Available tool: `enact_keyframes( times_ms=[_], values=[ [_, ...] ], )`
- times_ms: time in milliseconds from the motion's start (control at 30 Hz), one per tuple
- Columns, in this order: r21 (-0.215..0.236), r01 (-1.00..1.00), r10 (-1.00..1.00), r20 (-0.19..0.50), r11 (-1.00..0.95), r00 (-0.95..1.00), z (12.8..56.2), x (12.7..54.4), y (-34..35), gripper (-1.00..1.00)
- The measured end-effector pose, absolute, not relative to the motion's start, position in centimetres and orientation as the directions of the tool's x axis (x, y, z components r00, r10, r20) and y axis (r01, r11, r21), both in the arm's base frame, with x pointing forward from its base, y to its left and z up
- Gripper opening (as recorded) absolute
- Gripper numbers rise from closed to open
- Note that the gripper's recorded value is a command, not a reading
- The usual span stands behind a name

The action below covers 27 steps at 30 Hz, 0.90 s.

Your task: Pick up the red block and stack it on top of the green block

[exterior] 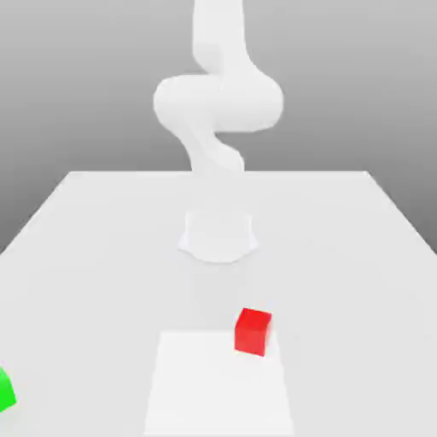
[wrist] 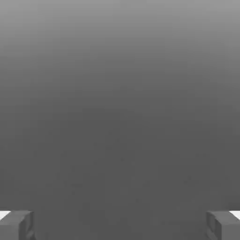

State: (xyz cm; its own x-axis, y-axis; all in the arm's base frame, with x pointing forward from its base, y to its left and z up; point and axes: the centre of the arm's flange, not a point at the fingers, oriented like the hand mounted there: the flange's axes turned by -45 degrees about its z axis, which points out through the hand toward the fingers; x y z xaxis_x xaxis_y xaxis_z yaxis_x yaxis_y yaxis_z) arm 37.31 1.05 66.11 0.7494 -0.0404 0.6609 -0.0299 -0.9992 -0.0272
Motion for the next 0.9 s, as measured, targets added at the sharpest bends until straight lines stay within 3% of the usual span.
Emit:
enact_keyframes(
  times_ms=[267,400,567,633,767,800,900],
  values=[
    [-0.062,-0.136,-0.149,0.409,-0.989,0.9,46.2,41.6,4.0,0.0],
    [-0.056,-0.204,-0.211,0.261,-0.977,0.942,36.1,40.1,4.9,0.0],
    [-0.016,-0.297,-0.298,0.055,-0.955,0.953,23.3,34.9,5.6,0.0],
    [-0.003,-0.319,-0.319,0.015,-0.948,0.948,19.6,33.7,5.6,0.0],
    [-0.001,-0.321,-0.321,0.001,-0.947,0.947,15.7,33.2,5.8,0.0],
    [-0.001,-0.32,-0.32,0.0,-0.947,0.947,14.9,33.1,5.8,-1.0],
    [-0.002,-0.32,-0.32,0.001,-0.947,0.947,14.9,33.1,5.8,-1.0]
  ],
)
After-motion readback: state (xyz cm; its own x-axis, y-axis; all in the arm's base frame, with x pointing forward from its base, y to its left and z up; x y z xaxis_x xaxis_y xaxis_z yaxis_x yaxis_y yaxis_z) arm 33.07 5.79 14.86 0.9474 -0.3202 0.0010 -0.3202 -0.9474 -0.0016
